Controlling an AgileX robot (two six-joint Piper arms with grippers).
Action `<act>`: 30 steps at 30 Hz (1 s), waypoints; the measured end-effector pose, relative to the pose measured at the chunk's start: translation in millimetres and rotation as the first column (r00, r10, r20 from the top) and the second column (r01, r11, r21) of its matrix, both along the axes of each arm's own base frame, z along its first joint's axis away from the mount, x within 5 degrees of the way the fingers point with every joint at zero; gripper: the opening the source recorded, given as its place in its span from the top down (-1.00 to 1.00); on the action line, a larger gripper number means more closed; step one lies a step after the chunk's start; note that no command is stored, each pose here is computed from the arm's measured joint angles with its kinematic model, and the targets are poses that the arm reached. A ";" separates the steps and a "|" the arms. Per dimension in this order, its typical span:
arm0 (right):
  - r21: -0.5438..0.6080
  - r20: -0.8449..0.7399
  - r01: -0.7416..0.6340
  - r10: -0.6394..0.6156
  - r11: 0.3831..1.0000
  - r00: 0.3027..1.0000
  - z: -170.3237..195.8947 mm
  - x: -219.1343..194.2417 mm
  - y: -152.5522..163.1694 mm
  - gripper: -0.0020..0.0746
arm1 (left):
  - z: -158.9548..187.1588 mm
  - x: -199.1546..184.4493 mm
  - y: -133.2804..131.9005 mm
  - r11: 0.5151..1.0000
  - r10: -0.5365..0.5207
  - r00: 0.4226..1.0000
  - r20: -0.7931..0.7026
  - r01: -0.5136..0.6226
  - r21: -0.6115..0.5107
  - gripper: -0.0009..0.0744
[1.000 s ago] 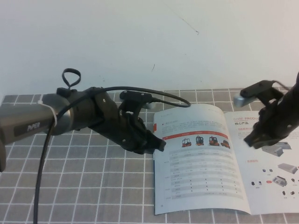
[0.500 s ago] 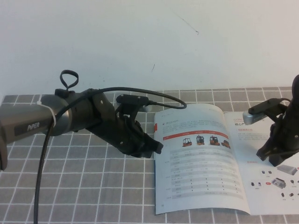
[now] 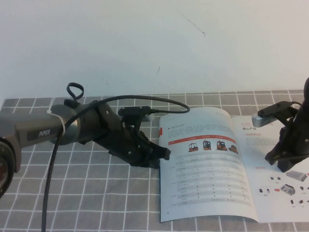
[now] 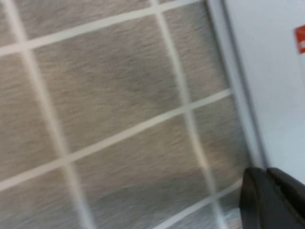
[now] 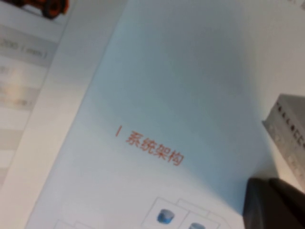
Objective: Close book
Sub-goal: 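Close the open booklet and leave it lying on the table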
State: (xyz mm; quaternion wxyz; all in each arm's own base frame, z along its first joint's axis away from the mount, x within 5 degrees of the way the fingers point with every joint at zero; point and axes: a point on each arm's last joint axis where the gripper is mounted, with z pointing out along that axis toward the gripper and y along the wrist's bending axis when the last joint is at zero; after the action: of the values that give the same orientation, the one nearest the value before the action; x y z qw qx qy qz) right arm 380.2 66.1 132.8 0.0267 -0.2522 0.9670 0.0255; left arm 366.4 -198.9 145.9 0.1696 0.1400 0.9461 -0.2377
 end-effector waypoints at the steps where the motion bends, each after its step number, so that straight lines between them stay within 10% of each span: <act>1: 0.003 -0.004 -0.003 0.003 1.000 1.000 -0.7 -0.2 0.3 0.95 | -0.2 -0.3 -2.6 1.000 0.003 1.000 0.001 -0.003 -0.012 0.98; 30: 0.173 -0.030 -0.017 0.023 0.985 0.999 -5.6 3.5 11.3 0.95 | 41.7 -9.5 -85.7 0.886 -0.038 0.972 0.231 0.140 -0.443 0.98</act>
State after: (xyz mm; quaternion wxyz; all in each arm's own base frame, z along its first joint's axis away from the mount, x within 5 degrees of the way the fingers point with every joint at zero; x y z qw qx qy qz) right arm 383.7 77.4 127.3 0.0330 -0.2583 0.9588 0.1136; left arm 356.9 -284.6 187.6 0.2880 0.1646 0.8324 -0.4440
